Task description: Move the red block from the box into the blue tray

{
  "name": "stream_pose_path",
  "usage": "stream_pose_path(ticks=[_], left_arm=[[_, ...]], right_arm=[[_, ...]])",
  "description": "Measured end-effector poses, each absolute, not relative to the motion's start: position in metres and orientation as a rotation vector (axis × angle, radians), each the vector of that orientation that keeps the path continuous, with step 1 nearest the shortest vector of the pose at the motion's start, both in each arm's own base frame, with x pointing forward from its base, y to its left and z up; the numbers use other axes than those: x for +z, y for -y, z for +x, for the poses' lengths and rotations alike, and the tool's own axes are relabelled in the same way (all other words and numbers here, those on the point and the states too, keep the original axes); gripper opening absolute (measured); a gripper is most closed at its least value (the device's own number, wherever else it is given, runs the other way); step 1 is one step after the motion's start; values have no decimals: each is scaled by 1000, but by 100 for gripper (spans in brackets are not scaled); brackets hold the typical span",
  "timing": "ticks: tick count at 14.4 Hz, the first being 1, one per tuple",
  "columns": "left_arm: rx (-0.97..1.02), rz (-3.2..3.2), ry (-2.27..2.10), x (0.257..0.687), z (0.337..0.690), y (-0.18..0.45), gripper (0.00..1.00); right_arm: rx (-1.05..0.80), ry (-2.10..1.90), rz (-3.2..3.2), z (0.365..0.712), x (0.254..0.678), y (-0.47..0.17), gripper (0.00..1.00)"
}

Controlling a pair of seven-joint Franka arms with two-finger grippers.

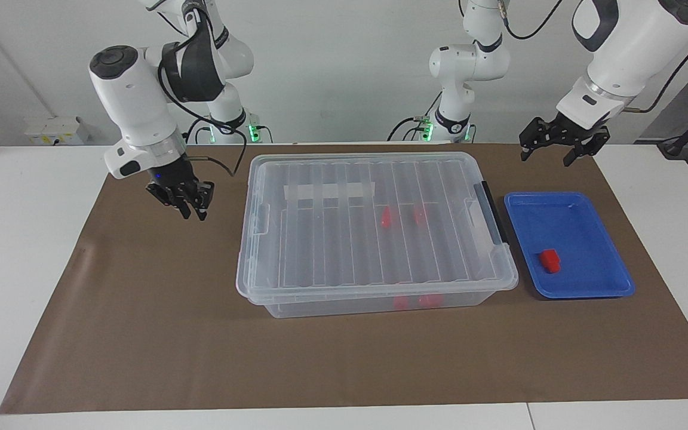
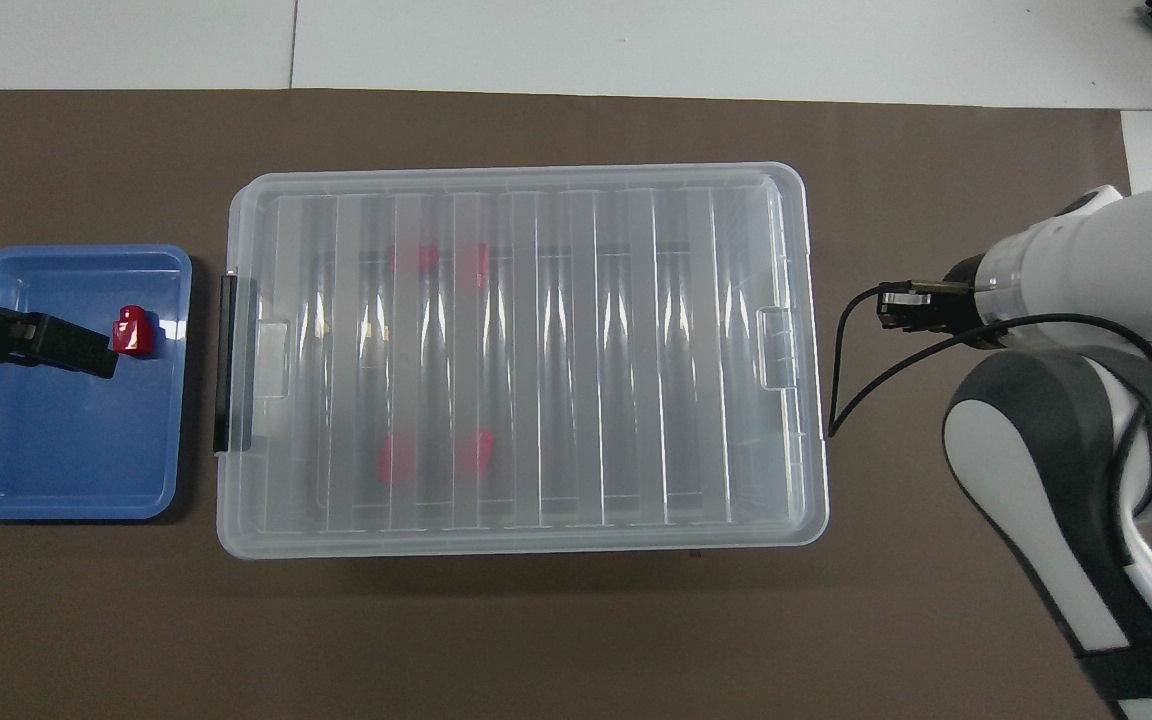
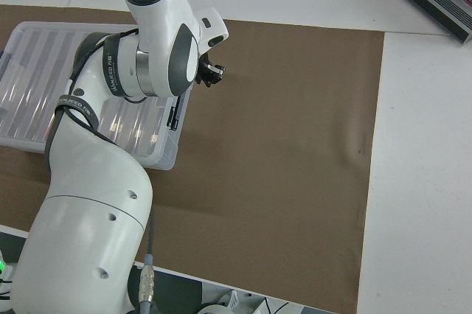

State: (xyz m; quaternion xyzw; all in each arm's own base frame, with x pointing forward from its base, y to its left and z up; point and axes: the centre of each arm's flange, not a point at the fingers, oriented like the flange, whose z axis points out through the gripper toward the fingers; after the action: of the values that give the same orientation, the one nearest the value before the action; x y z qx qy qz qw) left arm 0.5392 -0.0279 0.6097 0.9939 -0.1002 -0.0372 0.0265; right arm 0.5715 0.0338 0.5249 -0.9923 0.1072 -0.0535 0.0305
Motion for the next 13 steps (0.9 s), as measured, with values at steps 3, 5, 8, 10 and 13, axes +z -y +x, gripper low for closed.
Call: stream_pose_path(ticks=[3, 5, 8, 10, 13], left_arm=[[-115, 3072, 303, 610, 539, 26, 100], [-115, 3072, 303, 610, 539, 26, 100], [-115, 3072, 303, 610, 539, 25, 100], [-115, 3072, 303, 610, 539, 25, 100], [-115, 3072, 303, 610, 539, 25, 100]], right_arm=[[-131, -412, -3055, 570, 563, -1, 82], [-137, -438, -3070, 568, 589, 12, 100], [-164, -435, -3127, 566, 617, 18, 100], [-138, -450, -3131, 561, 633, 22, 100], [-47, -434, -3139, 555, 643, 24, 100]])
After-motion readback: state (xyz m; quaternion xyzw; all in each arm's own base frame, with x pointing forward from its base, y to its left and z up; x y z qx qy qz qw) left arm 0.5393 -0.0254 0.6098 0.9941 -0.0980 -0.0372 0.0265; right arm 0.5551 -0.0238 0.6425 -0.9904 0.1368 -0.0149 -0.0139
